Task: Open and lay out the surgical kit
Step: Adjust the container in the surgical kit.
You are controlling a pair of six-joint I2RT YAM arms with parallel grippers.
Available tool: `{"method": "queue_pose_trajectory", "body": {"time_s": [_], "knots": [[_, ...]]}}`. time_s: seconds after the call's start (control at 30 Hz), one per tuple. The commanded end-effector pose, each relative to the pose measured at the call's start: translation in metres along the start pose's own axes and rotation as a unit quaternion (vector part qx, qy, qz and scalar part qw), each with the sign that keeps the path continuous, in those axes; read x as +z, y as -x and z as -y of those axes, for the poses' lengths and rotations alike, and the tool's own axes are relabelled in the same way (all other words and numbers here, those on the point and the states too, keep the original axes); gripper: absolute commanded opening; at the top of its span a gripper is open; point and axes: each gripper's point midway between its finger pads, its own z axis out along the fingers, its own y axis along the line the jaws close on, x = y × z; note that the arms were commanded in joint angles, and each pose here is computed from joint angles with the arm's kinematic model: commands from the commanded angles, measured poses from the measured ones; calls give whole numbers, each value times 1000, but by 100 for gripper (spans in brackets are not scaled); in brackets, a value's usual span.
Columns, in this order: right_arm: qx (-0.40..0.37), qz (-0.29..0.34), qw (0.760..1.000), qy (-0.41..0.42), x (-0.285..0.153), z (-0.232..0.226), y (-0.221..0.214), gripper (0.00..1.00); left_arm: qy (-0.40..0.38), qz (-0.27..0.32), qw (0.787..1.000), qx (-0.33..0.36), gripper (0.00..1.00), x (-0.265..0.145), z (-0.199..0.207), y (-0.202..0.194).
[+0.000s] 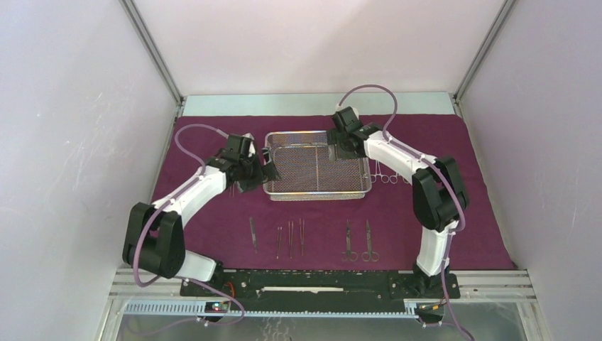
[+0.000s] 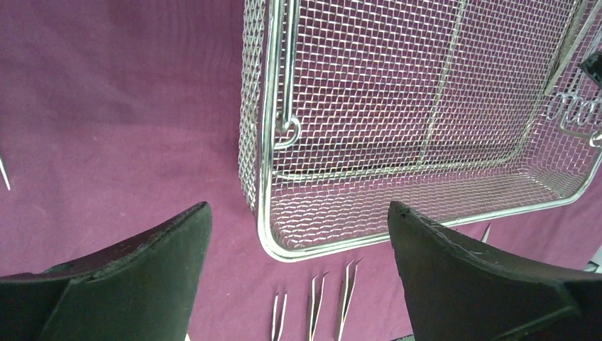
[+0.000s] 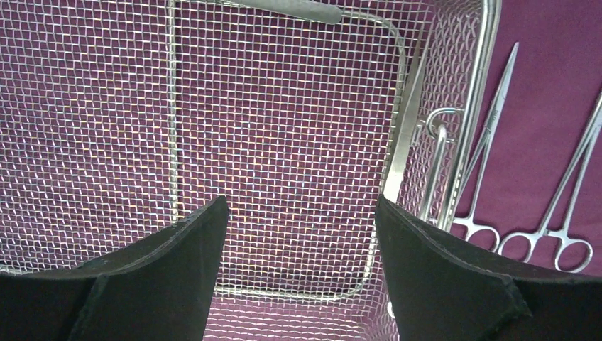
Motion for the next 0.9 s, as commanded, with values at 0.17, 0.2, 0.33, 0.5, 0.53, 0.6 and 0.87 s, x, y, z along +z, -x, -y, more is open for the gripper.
{"method": "queue_pose_trajectory", "body": {"time_s": [0.17, 0.2, 0.33, 0.5, 0.53, 0.6, 0.87], "knots": [[22, 64, 998, -15, -53, 23, 26, 83, -14, 23, 1000, -6, 92, 6, 20, 33], [24, 66, 997, -18, -56, 27, 26, 83, -10, 20, 1000, -6, 91, 9, 18, 32], [30, 63, 997, -21, -60, 40, 21, 82, -5, 16, 1000, -8, 86, 15, 17, 33], [38, 42, 998, -16, -45, 51, 7, 79, 3, 19, 1000, -7, 82, 21, 16, 39], [40, 38, 998, -13, -42, 52, 5, 78, 8, 20, 1000, -6, 80, 22, 15, 39], [42, 29, 999, -10, -35, 55, 1, 76, 19, 22, 1000, -5, 78, 25, 10, 41], [50, 4, 999, -3, -14, 58, -11, 71, 35, 16, 999, -12, 70, 35, 2, 36]]}}
